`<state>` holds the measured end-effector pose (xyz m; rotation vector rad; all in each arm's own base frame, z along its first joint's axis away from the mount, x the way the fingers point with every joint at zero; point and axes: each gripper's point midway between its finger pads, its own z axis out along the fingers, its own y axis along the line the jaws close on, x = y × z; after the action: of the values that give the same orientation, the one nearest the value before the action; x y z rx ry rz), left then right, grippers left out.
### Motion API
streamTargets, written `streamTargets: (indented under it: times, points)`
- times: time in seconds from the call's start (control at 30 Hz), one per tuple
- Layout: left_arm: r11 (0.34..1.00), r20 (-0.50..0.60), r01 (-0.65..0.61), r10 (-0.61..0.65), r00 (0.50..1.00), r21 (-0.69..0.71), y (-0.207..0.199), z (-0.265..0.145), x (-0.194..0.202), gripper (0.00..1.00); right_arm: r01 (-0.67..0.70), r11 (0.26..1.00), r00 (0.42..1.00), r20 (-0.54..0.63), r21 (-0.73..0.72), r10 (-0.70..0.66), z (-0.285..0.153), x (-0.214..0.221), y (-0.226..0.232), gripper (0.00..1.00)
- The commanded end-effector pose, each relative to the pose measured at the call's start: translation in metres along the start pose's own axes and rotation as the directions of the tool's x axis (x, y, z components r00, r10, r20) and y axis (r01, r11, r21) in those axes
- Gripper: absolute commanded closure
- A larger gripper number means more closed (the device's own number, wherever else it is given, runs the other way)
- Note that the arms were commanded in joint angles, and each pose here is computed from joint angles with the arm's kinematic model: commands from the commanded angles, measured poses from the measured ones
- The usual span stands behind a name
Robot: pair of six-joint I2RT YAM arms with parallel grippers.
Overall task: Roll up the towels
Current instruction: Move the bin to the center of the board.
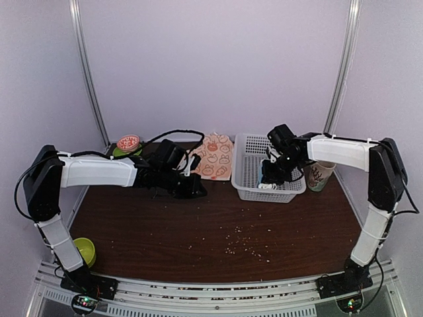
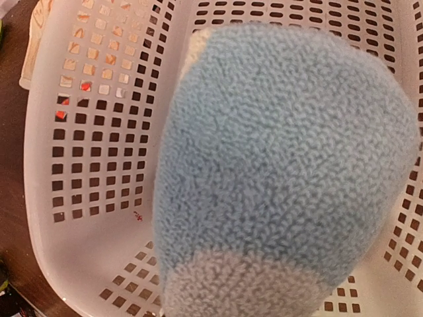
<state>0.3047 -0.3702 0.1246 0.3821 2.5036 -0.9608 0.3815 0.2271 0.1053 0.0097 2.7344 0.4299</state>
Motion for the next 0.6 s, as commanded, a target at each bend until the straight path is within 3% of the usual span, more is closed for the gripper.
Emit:
streamTargets:
  times: [0.0,0.4,0.57]
  points:
    - [1.000,0.044,-0.009,0.008,0.999,0.030,-0.010,-0.007,-0.015,0.97,-0.015,0.994,1.000,0.009,-0.110,0.016,-0.021,0.028,0.026,1.00]
    - [0.999,0.065,-0.004,0.002,0.998,0.038,-0.011,-0.028,-0.006,0.96,-0.010,0.975,0.997,-0.077,-0.224,-0.008,-0.026,0.135,0.063,1.00]
    - [1.000,0.067,-0.005,0.004,0.998,0.029,-0.008,-0.033,-0.001,0.96,0.006,0.973,1.000,-0.014,-0.230,-0.009,-0.046,0.129,0.070,1.00]
